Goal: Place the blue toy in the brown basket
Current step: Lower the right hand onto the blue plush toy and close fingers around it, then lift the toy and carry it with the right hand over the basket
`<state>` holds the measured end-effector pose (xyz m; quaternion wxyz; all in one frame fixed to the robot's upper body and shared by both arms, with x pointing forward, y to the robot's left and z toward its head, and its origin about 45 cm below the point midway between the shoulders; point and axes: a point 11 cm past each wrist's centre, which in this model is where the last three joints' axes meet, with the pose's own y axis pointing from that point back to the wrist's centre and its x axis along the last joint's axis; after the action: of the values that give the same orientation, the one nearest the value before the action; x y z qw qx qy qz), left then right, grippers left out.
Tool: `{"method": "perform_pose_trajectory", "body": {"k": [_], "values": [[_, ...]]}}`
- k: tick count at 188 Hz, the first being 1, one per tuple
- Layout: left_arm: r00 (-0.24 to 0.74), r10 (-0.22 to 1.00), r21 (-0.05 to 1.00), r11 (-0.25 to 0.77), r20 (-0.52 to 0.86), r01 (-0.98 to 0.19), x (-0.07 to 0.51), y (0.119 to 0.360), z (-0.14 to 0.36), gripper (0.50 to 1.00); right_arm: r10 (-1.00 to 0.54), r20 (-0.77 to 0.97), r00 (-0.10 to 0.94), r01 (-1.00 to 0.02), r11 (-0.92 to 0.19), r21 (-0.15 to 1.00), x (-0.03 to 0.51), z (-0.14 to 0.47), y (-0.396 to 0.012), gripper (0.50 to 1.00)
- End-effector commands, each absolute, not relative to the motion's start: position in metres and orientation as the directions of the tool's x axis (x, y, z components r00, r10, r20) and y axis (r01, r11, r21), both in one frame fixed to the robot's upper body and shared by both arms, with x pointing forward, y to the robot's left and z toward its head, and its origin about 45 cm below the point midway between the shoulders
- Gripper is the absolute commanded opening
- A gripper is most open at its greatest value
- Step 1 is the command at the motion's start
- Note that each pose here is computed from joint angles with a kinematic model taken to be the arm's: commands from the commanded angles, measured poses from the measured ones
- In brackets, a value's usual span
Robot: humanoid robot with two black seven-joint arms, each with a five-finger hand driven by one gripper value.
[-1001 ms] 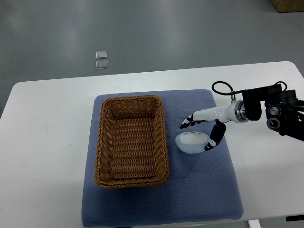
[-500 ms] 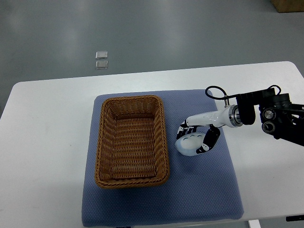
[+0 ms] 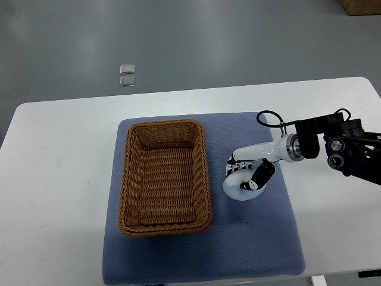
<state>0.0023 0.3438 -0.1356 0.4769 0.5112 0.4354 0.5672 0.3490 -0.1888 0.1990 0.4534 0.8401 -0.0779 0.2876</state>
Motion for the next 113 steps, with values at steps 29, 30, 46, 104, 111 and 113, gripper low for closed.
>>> {"method": "perform_pose_trajectory", "body": {"k": [29, 30, 46, 104, 111, 113], "values": [[-0.023, 0.986, 0.982, -0.166, 0.165, -0.095, 0.002, 0.344, -0.136, 1.000, 0.124, 0.602, 0.789, -0.437, -0.574, 0.692, 0.364, 0.222, -0.191, 0.521], [-0.023, 0.986, 0.982, -0.166, 0.165, -0.095, 0.002, 0.344, -0.136, 1.000, 0.124, 0.602, 0.789, -0.437, -0.574, 0.692, 0.364, 0.222, -0.191, 0.521], [-0.023, 0.986, 0.982, -0.166, 0.165, -0.095, 0.002, 0.344, -0.136, 1.000, 0.121, 0.619, 0.776, -0.457, -0.569, 0.684, 0.370, 0.231, -0.194, 0.523], [-0.023, 0.986, 0.981, -0.166, 0.165, -0.097, 0.002, 0.344, -0.136, 1.000, 0.075, 0.727, 0.682, -0.550, -0.603, 0.578, 0.402, 0.287, -0.179, 0.527], [-0.022, 0.986, 0.981, -0.168, 0.166, -0.095, 0.002, 0.344, -0.136, 1.000, 0.060, 0.727, 0.684, -0.540, -0.627, 0.561, 0.402, 0.291, -0.167, 0.529], [-0.023, 0.986, 0.981, -0.168, 0.166, -0.097, 0.002, 0.344, -0.136, 1.000, 0.055, 0.727, 0.685, -0.540, -0.631, 0.557, 0.403, 0.292, -0.166, 0.529]]}}
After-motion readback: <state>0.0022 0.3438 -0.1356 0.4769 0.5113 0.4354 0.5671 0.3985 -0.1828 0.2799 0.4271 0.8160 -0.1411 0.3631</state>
